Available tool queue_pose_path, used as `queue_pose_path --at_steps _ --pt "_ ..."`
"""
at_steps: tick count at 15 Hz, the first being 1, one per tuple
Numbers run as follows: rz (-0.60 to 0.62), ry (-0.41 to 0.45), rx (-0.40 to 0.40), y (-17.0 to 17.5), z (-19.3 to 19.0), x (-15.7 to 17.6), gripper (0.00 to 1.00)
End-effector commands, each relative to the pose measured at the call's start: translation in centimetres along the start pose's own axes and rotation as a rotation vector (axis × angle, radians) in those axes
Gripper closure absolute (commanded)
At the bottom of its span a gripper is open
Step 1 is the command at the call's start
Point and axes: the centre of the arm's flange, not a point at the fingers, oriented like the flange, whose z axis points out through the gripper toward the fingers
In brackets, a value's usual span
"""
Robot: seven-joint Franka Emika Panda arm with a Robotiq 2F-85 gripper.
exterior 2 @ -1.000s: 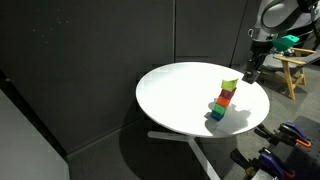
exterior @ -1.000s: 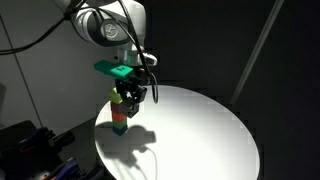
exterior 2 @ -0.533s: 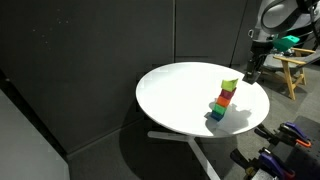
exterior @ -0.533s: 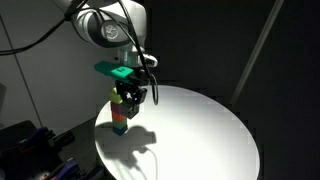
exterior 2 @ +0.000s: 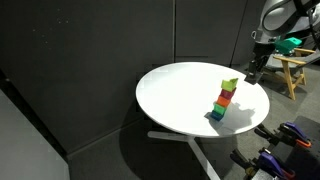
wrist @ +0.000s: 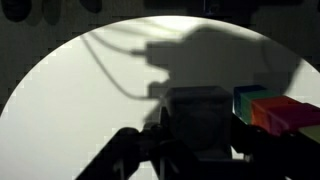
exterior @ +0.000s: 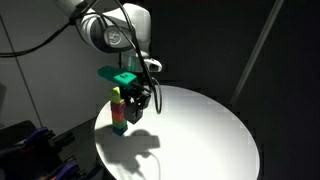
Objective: Take the purple block off of the stack of blocks
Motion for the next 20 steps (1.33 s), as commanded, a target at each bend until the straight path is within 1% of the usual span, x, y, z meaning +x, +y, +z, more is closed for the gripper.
queue_pose_path --at_steps 1,5,10,17,20 --pt "0.008 0.038 -0.003 1.8 1.1 0.9 0.71" --pt "0.027 0.057 -0.006 3.1 3.2 1.4 0.71" --pt "0.045 0.047 0.009 4.4 5.9 1.6 0.71" --pt "0.067 -0.007 0.026 6.6 9.4 1.7 0.71" --pt "0.097 -0.034 0.021 7.6 10.8 2.0 0.71"
